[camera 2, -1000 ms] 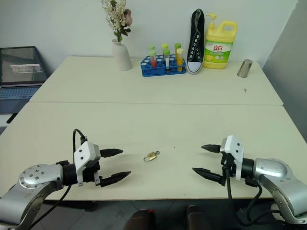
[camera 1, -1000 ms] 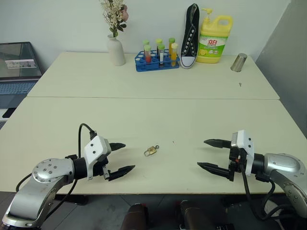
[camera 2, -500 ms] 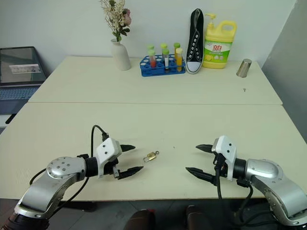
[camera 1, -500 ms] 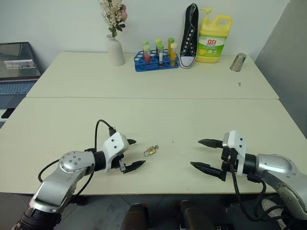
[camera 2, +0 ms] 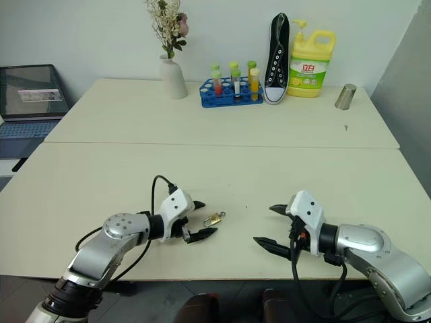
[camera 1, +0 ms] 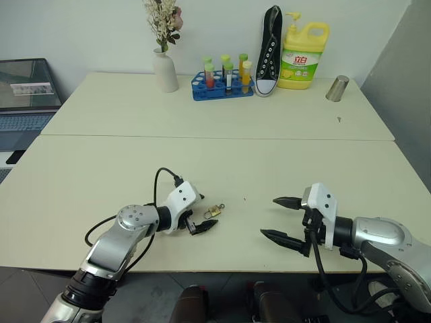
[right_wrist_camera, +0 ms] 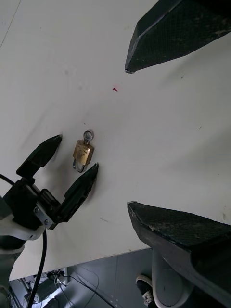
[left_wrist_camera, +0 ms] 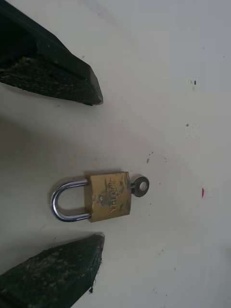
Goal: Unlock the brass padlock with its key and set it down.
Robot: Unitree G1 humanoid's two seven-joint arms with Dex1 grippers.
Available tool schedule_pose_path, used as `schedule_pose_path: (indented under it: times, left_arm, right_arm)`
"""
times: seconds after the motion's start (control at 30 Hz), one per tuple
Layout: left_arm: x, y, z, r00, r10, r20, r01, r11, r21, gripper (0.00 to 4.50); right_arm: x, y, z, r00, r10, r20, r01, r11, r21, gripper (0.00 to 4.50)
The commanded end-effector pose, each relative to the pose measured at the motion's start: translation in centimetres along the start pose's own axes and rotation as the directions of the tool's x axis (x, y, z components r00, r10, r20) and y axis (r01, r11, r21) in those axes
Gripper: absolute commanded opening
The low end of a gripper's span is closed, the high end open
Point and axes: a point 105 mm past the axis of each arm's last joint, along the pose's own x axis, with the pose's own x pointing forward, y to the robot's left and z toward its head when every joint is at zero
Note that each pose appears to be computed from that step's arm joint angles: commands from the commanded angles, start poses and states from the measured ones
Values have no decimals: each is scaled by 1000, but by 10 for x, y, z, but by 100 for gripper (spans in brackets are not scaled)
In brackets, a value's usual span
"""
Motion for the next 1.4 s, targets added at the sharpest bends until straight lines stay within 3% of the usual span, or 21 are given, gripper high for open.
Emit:
schedule_pose_path:
  times: [0.03, 0.2, 0.3, 0.63, 0.83, 1.07, 1.27, 1.4]
  left_arm:
    - [8, -5, -6, 999, -24, -39, 24, 1000, 1, 450]
    - [8, -11, -7, 996, -61, -68, 61, 998, -5, 450]
    - [7, -14, -10, 992, -79, -95, 79, 997, -4, 394]
    - [4, -16, -22, 981, -96, -168, 94, 995, -19, 96]
    - [2, -20, -16, 980, -143, -142, 152, 987, 51, 96]
    - [3, -14, 52, 946, -297, 131, 244, 916, 318, 96]
    - [-1, 2, 72, 923, -345, 172, 216, 833, 509, 96]
    - [4, 12, 86, 912, -339, 231, 168, 823, 542, 96]
  right_arm:
    - [-3, 4, 12, 1000, 5, 19, -4, 999, -51, 446]
    - [-4, 5, 14, 1000, 3, 24, -1, 999, -49, 446]
    - [-5, 5, 15, 1000, -2, 30, 3, 999, -49, 450]
    - [-6, 4, 19, 999, -11, 51, 13, 999, -52, 450]
    - [-9, 0, 19, 997, -43, 63, 47, 997, -59, 450]
    - [-20, -4, 11, 992, -112, 51, 115, 992, -57, 450]
    - [-24, 1, 7, 990, -135, 47, 137, 989, -47, 450]
    - [-25, 0, 10, 987, -148, 64, 151, 987, -48, 450]
